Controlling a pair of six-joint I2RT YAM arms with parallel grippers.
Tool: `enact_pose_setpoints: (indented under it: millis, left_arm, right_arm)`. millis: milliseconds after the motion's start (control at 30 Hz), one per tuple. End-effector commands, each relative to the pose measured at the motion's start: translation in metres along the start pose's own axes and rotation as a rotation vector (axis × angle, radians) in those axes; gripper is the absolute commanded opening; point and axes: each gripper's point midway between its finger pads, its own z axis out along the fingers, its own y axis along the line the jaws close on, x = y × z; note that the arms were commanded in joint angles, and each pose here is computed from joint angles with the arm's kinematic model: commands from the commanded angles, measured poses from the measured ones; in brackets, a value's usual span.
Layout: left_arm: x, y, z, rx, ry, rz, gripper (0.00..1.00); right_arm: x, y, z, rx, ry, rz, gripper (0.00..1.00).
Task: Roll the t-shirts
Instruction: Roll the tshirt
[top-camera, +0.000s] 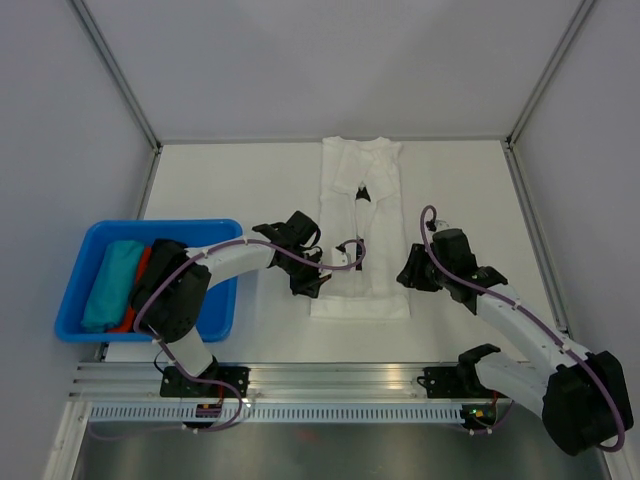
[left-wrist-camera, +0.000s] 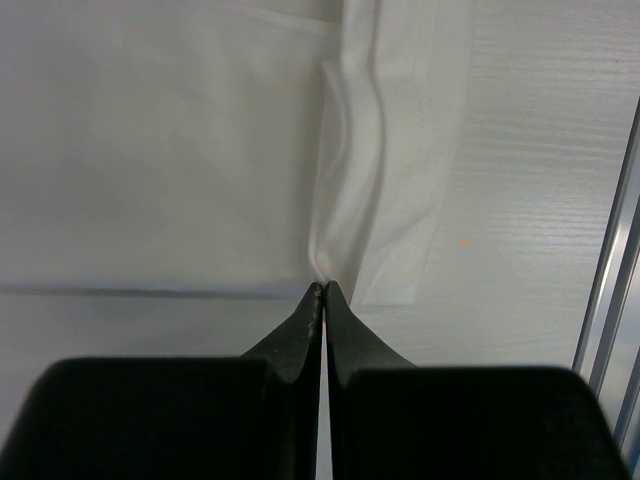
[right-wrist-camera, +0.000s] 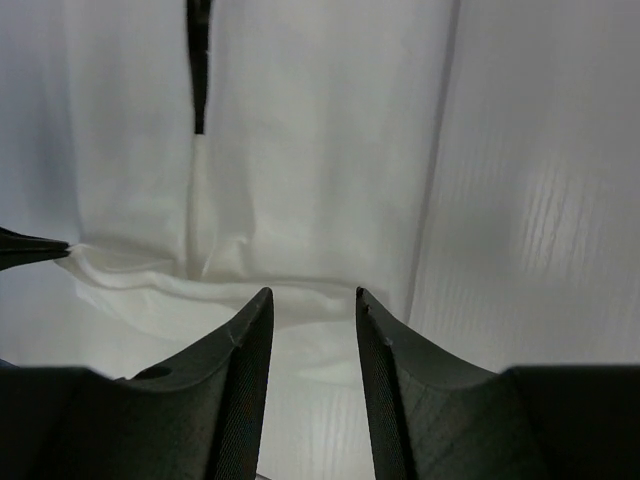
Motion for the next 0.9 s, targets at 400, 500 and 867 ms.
enact_pose_setpoints:
  millis: [400,500,867]
  left_arm:
    - [-0.019,0.017,-0.006,-0.052,-0.037,0.002,0.02]
    - [-0.019,0.02,-0.005,-0.057,-0.031,-0.002,0.02]
    - [-0.02,0.024,-0.007,-0.078,-0.025,-0.017,0.02]
  right_arm:
    - [0.06,-0.028,0.015,0.029,0.111,0.076,0.45]
    - [0.063,-0.032,0.02,0.037,0.112,0.081,0.44]
    - [0.057,-0.036,0.014,0.077,0.069,0.126,0.0]
